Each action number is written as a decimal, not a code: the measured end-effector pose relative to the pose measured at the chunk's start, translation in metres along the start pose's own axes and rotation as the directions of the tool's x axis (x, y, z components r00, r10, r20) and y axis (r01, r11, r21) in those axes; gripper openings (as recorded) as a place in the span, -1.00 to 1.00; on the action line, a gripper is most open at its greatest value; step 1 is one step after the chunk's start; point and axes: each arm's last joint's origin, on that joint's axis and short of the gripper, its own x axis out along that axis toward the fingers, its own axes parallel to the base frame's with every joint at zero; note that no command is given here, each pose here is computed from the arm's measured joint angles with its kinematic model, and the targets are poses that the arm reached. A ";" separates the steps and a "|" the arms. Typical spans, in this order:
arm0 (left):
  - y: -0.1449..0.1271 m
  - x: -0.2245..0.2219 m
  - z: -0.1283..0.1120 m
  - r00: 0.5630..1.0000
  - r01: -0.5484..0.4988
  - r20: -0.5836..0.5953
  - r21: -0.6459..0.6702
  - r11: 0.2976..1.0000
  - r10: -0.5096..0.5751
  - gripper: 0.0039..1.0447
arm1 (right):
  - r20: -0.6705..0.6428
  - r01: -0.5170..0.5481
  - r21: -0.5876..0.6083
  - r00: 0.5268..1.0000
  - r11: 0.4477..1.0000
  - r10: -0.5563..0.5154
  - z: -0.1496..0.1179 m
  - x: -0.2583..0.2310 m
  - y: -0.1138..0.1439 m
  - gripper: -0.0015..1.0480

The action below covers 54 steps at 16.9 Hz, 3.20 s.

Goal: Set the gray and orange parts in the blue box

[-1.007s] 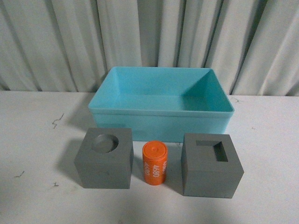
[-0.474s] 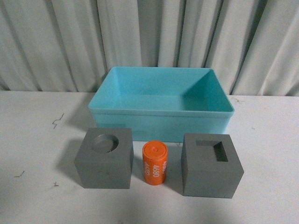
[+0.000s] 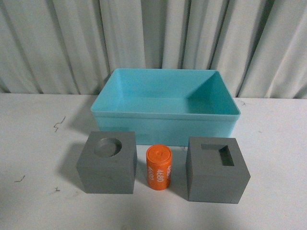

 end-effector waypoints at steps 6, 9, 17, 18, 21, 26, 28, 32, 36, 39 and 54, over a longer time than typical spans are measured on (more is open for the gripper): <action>0.000 0.000 0.000 1.000 0.000 0.000 0.000 1.000 0.000 0.88 | -0.106 0.062 0.028 0.993 0.998 -0.059 -0.001 0.002 -0.001 0.87; 0.000 0.000 0.000 1.000 0.000 0.000 0.000 1.000 0.000 0.88 | -0.298 0.278 0.011 0.918 0.961 -0.262 0.041 0.070 -0.026 0.87; 0.000 0.000 0.000 1.000 0.000 0.000 0.000 1.000 0.000 0.88 | -0.465 -0.113 0.013 0.879 0.994 0.106 -0.020 0.206 0.051 0.87; 0.000 0.000 0.000 1.000 0.001 0.000 0.000 1.000 -0.001 0.88 | -0.485 -0.123 0.023 0.867 0.992 0.119 -0.024 0.209 0.061 0.87; 0.000 0.000 0.000 1.000 0.000 0.000 0.000 1.000 0.000 0.88 | -0.526 -0.144 0.071 0.836 0.987 0.159 -0.029 0.208 0.102 0.87; 0.000 0.000 0.000 1.000 0.000 0.000 0.000 1.000 0.000 0.88 | -0.599 -0.164 0.071 0.782 0.984 0.174 -0.044 0.199 0.120 0.87; 0.000 0.000 0.000 1.000 0.000 0.000 0.000 1.000 0.000 0.88 | -0.615 -0.156 0.077 0.770 0.985 0.170 -0.048 0.197 0.123 0.87; 0.000 0.000 0.000 1.000 0.000 0.000 0.000 1.000 0.000 0.88 | -0.661 -0.119 0.058 0.740 0.991 0.128 -0.071 0.200 0.123 0.87; 0.000 0.000 0.000 1.000 0.000 0.000 0.000 1.000 0.000 0.88 | -0.656 -0.108 0.067 0.745 0.992 0.125 -0.075 0.204 0.124 0.87; 0.000 0.000 0.000 1.000 0.000 0.000 0.000 1.000 0.000 0.88 | -0.655 -0.104 0.064 0.746 0.993 0.120 -0.076 0.205 0.125 0.87; 0.000 0.000 0.000 1.000 0.000 0.000 0.000 1.000 0.000 0.88 | -0.665 -0.062 0.043 0.743 0.997 0.075 -0.060 0.186 0.102 -0.65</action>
